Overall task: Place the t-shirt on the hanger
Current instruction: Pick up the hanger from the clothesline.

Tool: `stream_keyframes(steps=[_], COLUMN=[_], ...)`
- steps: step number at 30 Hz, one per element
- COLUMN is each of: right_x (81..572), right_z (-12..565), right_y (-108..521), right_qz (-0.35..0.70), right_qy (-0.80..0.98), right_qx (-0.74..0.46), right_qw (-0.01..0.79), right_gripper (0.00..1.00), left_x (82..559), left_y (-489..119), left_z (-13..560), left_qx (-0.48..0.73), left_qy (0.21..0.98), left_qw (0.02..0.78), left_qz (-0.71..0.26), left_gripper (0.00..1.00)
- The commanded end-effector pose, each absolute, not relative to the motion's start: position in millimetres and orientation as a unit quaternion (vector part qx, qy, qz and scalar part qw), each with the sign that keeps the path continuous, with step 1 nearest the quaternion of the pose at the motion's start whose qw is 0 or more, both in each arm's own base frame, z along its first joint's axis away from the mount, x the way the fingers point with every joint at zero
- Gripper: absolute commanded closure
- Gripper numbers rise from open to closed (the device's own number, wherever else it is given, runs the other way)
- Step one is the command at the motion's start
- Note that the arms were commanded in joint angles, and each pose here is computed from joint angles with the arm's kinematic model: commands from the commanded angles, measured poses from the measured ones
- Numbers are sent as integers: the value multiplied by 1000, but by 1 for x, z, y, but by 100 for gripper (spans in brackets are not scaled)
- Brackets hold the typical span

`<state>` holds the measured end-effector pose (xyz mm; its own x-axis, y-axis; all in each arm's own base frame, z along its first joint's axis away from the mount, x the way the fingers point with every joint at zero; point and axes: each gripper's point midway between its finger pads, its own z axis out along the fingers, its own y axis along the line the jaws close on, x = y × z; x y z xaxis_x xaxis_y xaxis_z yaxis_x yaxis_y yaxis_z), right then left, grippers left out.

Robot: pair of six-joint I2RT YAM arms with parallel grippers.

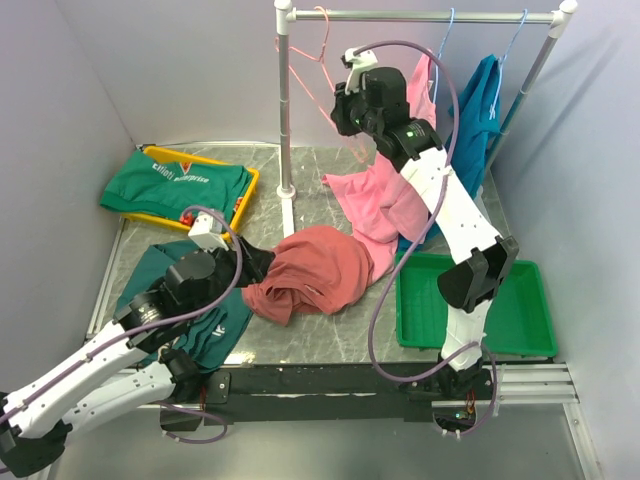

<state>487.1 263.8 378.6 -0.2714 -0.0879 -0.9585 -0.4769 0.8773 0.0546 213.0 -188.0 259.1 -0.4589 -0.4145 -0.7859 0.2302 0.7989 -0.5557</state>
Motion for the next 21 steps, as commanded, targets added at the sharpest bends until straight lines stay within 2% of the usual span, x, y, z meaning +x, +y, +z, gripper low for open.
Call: stream_keyframes(steps=[1, 4, 8, 13, 21], right_x=[483, 478, 472, 459, 434], right_z=[433, 448, 470, 484, 480], right_y=[251, 245, 238, 232, 223], right_qz=[174, 171, 169, 167, 161], right_qy=[736, 725, 712, 697, 703], right_qx=[-143, -133, -124, -112, -100], right_qw=[638, 654, 671, 688, 686], right_gripper=[90, 100, 100, 100, 100], left_x=[213, 212, 212, 212, 217], left_y=[-183, -184, -185, -186, -181], left_z=[281, 279, 277, 273, 257], left_qx=[-71, -70, -70, -72, -92], left_qy=[777, 779, 780, 784, 799], left_qw=[533, 529, 527, 523, 512], left_qz=[-328, -328, -330, -327, -301], left_gripper=[39, 39, 38, 33, 28])
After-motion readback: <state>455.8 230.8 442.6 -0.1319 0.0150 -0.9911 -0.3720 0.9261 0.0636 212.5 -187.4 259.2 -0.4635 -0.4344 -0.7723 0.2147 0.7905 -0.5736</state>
